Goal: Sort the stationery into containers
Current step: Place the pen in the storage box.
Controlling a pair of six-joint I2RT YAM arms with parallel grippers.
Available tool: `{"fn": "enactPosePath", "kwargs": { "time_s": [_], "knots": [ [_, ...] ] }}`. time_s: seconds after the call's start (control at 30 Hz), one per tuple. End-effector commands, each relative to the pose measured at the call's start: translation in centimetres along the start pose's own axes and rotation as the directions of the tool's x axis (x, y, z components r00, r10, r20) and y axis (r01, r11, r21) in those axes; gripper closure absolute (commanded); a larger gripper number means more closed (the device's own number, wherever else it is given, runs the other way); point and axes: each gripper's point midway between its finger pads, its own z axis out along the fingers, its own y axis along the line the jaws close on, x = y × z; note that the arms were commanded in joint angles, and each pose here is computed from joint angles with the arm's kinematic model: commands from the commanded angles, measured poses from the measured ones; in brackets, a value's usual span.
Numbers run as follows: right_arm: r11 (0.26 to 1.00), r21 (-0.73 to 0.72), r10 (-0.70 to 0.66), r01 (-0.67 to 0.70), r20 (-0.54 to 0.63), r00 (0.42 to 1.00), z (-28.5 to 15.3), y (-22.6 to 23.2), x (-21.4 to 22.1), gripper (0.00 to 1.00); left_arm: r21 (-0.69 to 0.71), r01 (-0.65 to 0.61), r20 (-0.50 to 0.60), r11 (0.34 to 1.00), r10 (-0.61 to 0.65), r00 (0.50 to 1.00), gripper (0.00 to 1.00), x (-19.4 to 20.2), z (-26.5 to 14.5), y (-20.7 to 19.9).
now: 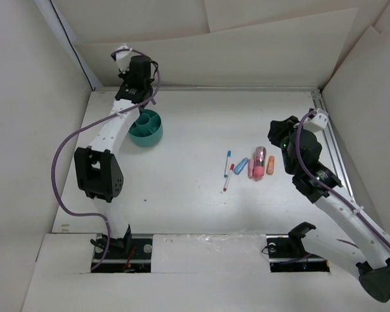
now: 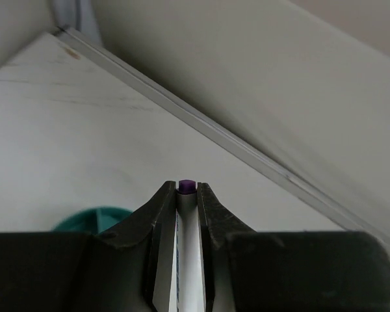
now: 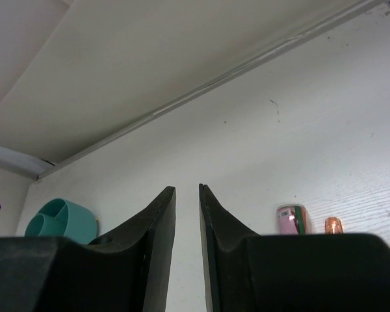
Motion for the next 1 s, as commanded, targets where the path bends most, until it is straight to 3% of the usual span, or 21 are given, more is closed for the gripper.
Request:
{"fn": "enactPosePath", "kwargs": {
  "time_s": [0.0, 0.17, 0.53, 0.97],
  "knots": [
    [0.998, -0.045, 0.040, -0.038, 0.030, 0.999, -0.1, 1.0, -1.0, 0.73, -0.066, 0.018, 0.124, 0.998, -0.010, 0.992, 1.00, -3.5, 0.1, 1.0],
    [0.997, -0.057, 0.045, -0.043, 0.031, 0.999, -0.1, 1.2, -1.1, 0.73, -0.202, -0.001, 0.197, 0.979, 0.041, 0.980, 1.00, -4.7, 0.8, 3.7],
    [0.997, -0.065, 0.036, -0.034, 0.027, 0.999, -0.1, 1.3, -1.0, 0.73, -0.435, -0.030, 0.170, 0.900, 0.114, 0.979, 1.00, -2.4, 2.7, 13.5],
    [0.996, -0.077, 0.041, -0.038, 0.028, 0.999, -0.3, 1.5, -1.2, 0.73, -0.568, -0.123, 0.158, 0.814, 0.254, 0.954, 1.00, -1.4, 3.1, 16.2]
  ]
}}
